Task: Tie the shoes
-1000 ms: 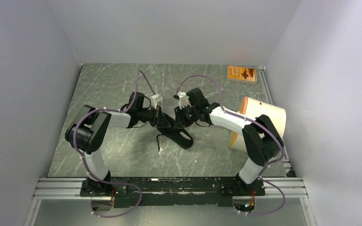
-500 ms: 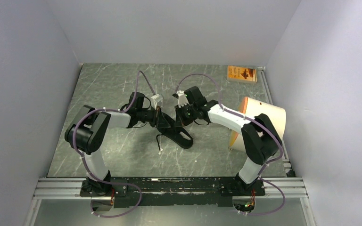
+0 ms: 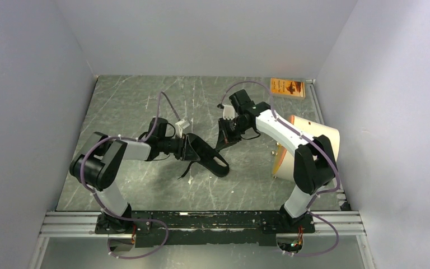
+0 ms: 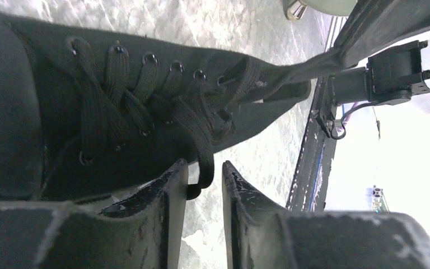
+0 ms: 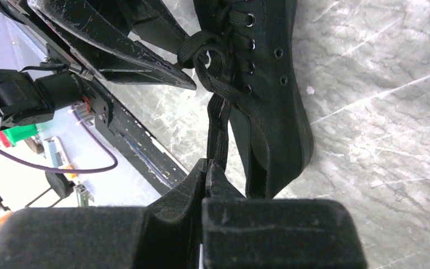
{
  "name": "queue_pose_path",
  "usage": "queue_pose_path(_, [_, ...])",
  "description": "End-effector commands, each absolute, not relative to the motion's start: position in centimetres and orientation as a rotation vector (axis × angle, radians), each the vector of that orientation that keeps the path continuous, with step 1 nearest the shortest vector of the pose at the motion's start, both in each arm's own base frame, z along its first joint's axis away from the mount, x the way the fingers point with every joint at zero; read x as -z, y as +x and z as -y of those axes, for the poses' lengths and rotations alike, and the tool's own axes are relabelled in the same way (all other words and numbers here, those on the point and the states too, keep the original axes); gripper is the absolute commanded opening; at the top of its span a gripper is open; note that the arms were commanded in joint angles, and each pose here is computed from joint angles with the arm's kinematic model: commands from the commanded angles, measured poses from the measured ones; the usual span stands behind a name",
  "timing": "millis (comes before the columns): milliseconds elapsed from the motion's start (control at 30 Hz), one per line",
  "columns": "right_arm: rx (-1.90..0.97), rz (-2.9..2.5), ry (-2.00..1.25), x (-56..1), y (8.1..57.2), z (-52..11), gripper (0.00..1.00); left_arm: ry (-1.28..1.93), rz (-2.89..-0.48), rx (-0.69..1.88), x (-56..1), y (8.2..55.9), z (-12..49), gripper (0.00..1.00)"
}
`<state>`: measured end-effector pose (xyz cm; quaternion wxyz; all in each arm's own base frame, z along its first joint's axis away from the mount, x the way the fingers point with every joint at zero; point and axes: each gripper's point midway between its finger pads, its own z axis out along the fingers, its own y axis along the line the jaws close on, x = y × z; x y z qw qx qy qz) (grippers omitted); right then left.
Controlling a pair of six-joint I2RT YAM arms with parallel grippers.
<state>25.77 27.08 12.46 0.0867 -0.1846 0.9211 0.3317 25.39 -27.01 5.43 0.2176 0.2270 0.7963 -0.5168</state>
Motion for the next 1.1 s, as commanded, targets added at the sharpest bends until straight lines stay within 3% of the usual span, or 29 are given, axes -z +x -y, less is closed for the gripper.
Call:
queue_pose_path(0, [-1.062,-2.796,-0.525,-13.6,24.8,-26.6,0.0,0.621,-2.124,1.415,-7.2,25.7,27.0,0.36])
queue_pose_path(467, [-1.063,-2.77,-0.538,-14.7,26.1,-25.9,0.0,0.471,-2.167,0.994,-7.3,27.2,22.8,0.55])
queue_pose_path(600, [-1.072,-2.758,-0.541,-15.1,26.1,-25.9,0.0,0.467,-2.164,1.032,-7.1,26.7,23.4,0.68])
queue_pose_path(767, [-1.099,-2.745,-0.548,-15.7,25.9,-26.1,0.0,0.486,-2.19,1.015,-5.7,26.9,25.0,0.69])
queue_pose_path(900, [-1.082,-2.74,-0.562,-16.5,25.6,-25.7,0.0,0.473,-2.203,1.01,-5.2,28.0,26.0,0.59])
queue_pose_path(1067, [-0.959,-2.729,-0.559,-17.0,25.8,-24.4,0.0,0.437,-2.274,0.948,-4.7,29.1,25.9,0.19])
